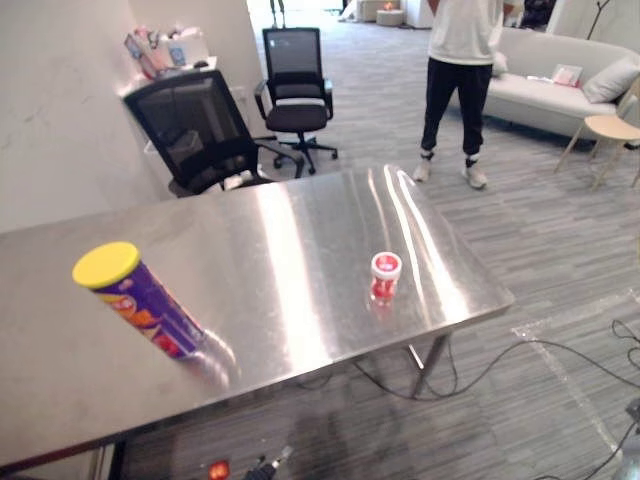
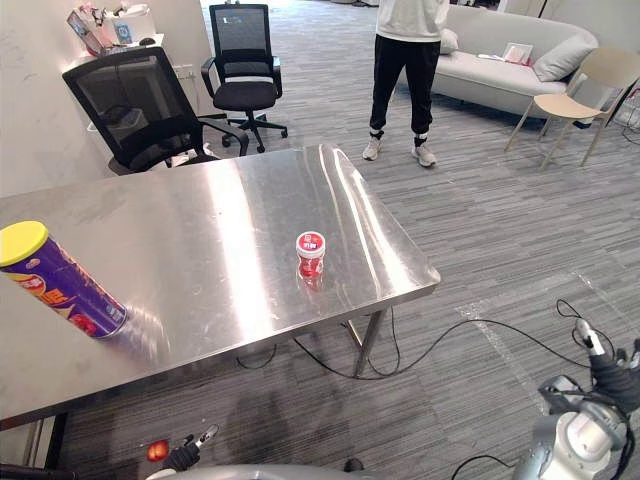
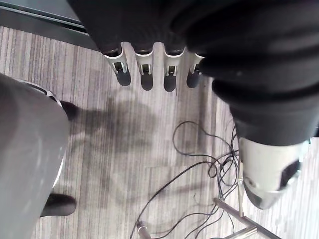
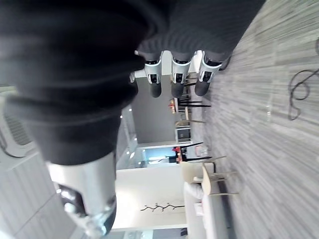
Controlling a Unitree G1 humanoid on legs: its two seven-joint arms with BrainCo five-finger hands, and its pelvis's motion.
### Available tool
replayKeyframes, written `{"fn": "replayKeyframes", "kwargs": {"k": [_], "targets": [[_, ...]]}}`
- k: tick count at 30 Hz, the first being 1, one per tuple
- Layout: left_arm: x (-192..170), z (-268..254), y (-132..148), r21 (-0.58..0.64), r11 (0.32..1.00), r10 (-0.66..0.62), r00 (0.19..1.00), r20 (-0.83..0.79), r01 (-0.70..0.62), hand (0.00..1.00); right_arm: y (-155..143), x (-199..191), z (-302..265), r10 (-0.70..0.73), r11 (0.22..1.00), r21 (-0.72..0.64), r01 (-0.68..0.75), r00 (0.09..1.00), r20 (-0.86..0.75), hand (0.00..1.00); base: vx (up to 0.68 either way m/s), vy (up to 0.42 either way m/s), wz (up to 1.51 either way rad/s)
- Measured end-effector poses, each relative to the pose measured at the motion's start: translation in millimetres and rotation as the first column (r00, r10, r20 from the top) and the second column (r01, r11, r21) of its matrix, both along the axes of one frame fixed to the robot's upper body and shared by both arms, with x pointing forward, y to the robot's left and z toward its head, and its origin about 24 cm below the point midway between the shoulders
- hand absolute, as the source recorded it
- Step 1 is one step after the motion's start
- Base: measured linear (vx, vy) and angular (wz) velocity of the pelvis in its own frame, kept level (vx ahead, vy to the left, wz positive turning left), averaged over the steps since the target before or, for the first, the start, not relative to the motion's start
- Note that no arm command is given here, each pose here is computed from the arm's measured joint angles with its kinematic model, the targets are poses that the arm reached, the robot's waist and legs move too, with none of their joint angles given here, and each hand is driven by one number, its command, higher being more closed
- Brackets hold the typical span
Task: Put the gum and the chips on the shelf.
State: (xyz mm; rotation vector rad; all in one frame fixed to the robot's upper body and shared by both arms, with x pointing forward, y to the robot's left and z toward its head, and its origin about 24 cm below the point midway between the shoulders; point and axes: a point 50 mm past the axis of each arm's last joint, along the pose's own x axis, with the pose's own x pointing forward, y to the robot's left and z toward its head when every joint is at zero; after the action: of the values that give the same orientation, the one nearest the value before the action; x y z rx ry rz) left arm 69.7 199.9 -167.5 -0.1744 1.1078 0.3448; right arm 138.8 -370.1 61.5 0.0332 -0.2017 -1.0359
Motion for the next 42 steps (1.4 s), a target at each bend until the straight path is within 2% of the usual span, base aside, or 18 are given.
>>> {"fn": "replayKeyframes", "kwargs": {"k": [4,8,11,16,24,33,42], "targets": [[-0.3,0.1,0.5,0.006,0.999,-0.036,0.999,-0.005,0.036,0.00,-0.4,17.2,48.9,0.057,0.981,-0.190,-0.037,0.993,0.101,0.00,-0.06,-0.007,0.18],[1.3,1.1,3.8,0.020,0.998,-0.067,0.998,-0.004,0.067,0.00,2.4,30.6,67.5,0.125,0.958,-0.272,-0.090,0.986,0.114,0.00,-0.03,-0.026,0.12],[2.7,1.5,3.9,0.019,0.995,-0.094,0.996,-0.001,0.094,0.00,5.9,40.5,73.7,0.205,0.933,-0.316,-0.170,0.976,0.078,0.00,0.00,-0.027,0.14],[4.1,1.6,1.4,0.005,0.991,-0.133,0.991,0.005,0.133,0.00,17.8,73.2,85.8,0.386,0.845,-0.390,-0.366,0.922,-0.027,0.00,-0.01,-0.007,0.06],[8.0,3.0,-0.3,-0.001,0.987,-0.158,0.987,0.025,0.158,0.00,38.0,102.4,75.4,0.532,0.754,-0.368,-0.545,0.834,-0.145,0.00,-0.02,-0.011,0.15],[13.8,5.0,-2.1,-0.001,0.984,-0.178,0.983,0.054,0.178,0.00,68.6,133.8,60.4,0.663,0.598,-0.327,-0.732,0.681,-0.311,0.00,-0.01,-0.004,0.10],[23.4,8.3,-3.9,-0.001,0.981,-0.192,0.976,0.097,0.193,0.00,93.3,146.2,52.5,0.714,0.461,-0.307,-0.832,0.554,-0.429,0.00,-0.01,-0.004,0.08]]}}
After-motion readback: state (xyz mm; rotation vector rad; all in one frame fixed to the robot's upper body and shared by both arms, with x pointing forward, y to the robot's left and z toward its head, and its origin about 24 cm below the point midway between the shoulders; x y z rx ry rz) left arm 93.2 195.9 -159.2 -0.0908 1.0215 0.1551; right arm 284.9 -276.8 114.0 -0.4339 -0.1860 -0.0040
